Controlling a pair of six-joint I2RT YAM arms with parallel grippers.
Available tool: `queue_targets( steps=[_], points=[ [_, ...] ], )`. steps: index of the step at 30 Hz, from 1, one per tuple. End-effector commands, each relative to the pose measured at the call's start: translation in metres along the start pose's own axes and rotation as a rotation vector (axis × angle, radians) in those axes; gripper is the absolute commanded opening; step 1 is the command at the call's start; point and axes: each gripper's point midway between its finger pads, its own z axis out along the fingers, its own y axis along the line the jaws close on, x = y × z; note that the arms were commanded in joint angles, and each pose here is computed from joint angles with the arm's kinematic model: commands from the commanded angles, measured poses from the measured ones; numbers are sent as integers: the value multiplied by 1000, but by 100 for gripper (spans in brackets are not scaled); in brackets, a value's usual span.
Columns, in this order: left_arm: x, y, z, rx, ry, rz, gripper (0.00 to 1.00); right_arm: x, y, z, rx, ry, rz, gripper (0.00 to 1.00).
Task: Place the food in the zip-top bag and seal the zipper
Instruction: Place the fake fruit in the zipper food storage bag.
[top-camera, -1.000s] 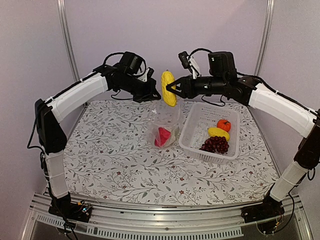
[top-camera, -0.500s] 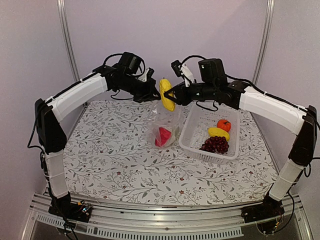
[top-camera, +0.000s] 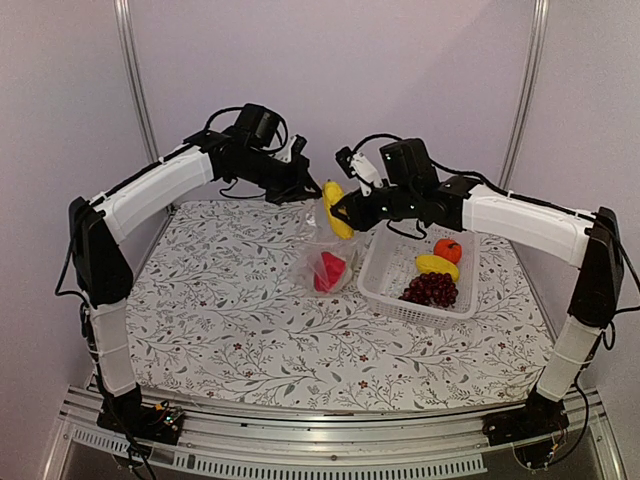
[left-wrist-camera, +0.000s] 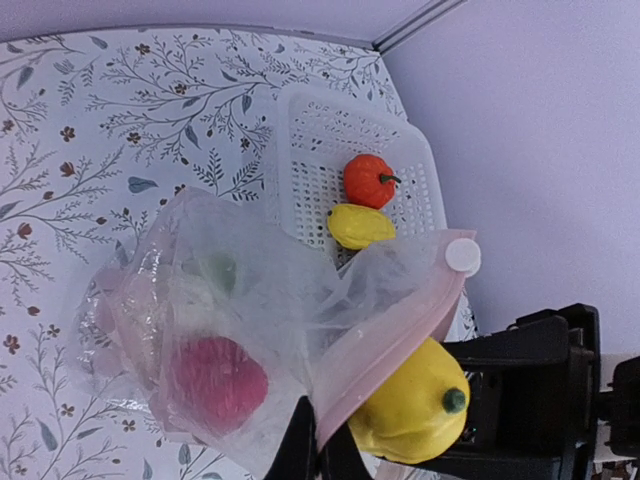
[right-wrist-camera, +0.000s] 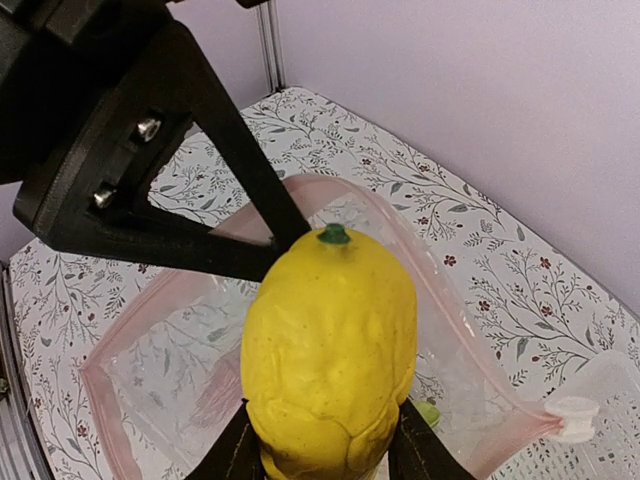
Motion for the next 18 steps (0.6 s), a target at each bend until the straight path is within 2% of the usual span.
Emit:
queue_targets(
  steps=[1,3,7,12,18],
  points=[
    [-8,3,-1,15,-16,-9,1,2,-10,7,73,18,-11,41],
    [-9,4,-1,15,-16,-14,1,0,-9,5,71,18,-10,44],
    [-9,5,-2,14,-16,-17,1,-10,-4,-6,46,19,10,58],
    [-7,5,0,18,-9,-21,1,-27,12,-27,-32,11,78,63],
    [-5,6,3,20,2,-29,1,-34,13,-51,-25,34,181,62]
  ],
)
